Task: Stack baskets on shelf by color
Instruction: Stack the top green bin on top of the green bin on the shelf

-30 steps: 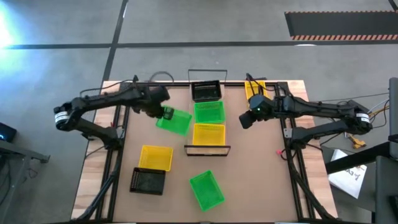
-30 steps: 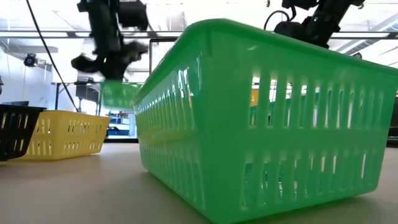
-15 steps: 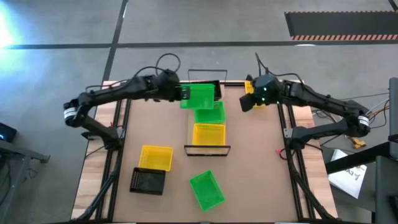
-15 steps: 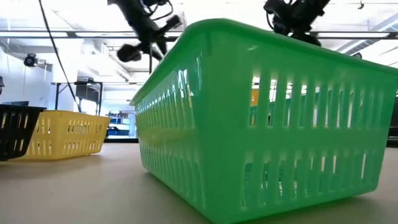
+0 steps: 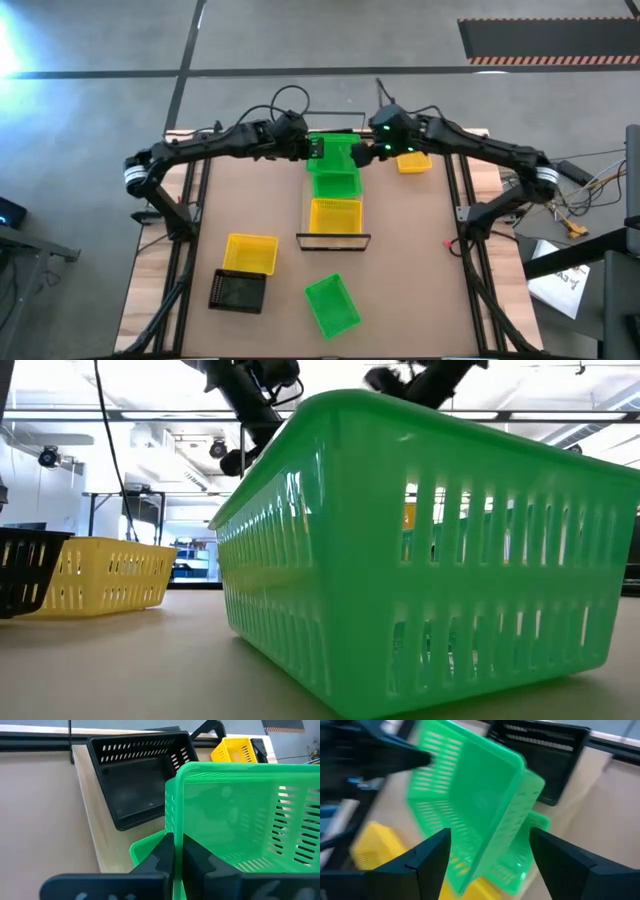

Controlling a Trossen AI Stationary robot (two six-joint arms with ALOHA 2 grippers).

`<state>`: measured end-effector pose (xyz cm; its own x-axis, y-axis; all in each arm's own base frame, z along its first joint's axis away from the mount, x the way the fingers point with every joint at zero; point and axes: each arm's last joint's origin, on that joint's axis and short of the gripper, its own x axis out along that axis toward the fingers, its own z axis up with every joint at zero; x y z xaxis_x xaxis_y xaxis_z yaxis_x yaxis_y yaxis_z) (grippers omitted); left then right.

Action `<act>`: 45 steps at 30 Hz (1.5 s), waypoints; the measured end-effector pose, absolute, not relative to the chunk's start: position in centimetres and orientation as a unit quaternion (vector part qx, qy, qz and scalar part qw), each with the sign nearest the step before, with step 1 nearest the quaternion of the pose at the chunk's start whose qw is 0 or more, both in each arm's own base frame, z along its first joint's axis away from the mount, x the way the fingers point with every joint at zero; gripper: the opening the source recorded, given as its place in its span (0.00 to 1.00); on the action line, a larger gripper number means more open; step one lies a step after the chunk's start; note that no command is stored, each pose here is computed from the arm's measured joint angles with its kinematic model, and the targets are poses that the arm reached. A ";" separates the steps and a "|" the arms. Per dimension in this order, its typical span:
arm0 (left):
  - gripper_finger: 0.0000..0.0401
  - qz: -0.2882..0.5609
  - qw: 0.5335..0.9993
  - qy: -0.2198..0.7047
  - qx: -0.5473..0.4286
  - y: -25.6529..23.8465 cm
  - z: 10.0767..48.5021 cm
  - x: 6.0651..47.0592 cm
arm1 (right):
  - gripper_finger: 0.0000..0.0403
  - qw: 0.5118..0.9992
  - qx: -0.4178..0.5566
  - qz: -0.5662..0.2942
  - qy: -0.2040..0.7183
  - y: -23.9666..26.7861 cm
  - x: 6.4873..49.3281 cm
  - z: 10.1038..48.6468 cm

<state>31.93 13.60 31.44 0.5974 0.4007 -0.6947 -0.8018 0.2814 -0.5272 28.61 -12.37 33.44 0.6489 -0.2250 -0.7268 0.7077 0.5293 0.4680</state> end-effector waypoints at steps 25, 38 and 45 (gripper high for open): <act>0.41 0.318 0.852 0.213 -0.358 12.9 35.1 29.9 | 0.03 0.739 0.366 -0.342 0.451 -14.4 33.0 32.7; 0.64 0.293 0.902 0.162 -0.272 11.3 39.7 25.1 | 0.02 0.693 0.451 -0.326 0.460 -14.2 33.4 31.6; 0.64 0.296 0.902 0.160 -0.271 11.0 39.9 24.5 | 0.02 0.658 0.464 -0.345 0.482 -14.8 34.6 29.1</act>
